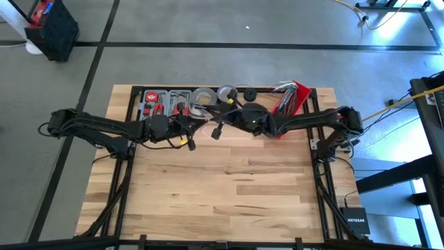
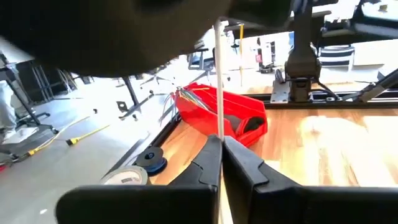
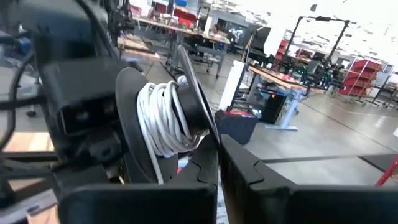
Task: Coil cords
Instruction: Coil the white wire onto the black spool
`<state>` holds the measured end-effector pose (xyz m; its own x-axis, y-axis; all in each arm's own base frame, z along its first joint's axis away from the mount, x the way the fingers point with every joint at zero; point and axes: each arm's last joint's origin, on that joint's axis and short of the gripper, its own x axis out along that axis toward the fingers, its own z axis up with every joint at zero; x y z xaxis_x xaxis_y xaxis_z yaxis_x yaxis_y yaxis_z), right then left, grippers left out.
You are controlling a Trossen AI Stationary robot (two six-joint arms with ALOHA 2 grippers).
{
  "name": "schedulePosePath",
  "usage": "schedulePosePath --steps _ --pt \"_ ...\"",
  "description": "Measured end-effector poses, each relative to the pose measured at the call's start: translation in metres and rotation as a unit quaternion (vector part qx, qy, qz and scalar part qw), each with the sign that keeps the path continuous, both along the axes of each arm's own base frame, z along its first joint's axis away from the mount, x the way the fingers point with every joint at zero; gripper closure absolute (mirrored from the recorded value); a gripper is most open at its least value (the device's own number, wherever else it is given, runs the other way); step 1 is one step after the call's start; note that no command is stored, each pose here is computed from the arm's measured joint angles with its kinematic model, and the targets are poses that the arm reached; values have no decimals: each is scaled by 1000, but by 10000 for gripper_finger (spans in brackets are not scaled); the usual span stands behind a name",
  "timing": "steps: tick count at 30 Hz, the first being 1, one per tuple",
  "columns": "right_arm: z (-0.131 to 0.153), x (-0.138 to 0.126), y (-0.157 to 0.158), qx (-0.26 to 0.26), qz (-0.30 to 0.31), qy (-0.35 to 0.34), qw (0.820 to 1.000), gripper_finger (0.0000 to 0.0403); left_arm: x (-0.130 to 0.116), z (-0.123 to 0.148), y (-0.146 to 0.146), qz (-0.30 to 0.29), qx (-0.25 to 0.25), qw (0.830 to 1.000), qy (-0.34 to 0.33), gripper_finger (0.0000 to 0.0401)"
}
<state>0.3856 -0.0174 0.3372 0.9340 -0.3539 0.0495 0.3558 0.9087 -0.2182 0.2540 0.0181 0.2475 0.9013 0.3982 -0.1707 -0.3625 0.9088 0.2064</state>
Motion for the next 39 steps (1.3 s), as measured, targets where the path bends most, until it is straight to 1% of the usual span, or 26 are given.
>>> schedulePosePath --steps 7,15,17,19,22,24,28,31,34,39 --pt "19 -12 2 10 19 -29 999 397 0 -3 0 1 1 1000 13 399" --pt "26 -18 2 9 25 -36 999 397 -1 -4 0 1 11 1000 22 400" --pt "23 -17 2 10 30 -20 999 397 -2 -5 0 2 15 999 32 400" --pt "19 -17 3 12 39 2 999 397 -8 -2 0 17 24 998 49 400" --pt "13 -17 7 13 58 38 997 397 -24 6 -2 40 37 996 70 401" --pt "9 -18 8 16 77 67 995 397 -37 13 -3 46 39 995 76 401" --pt "0 -20 9 21 85 124 988 397 -65 27 -2 55 21 996 63 401" --pt "-9 -20 8 24 83 157 984 397 -81 33 -3 55 3 997 52 401" --pt "-17 -16 7 23 69 178 981 397 -90 37 -4 50 -13 998 41 401" --pt "-43 -3 5 -14 49 227 972 397 -93 43 -11 -27 -38 999 10 401"
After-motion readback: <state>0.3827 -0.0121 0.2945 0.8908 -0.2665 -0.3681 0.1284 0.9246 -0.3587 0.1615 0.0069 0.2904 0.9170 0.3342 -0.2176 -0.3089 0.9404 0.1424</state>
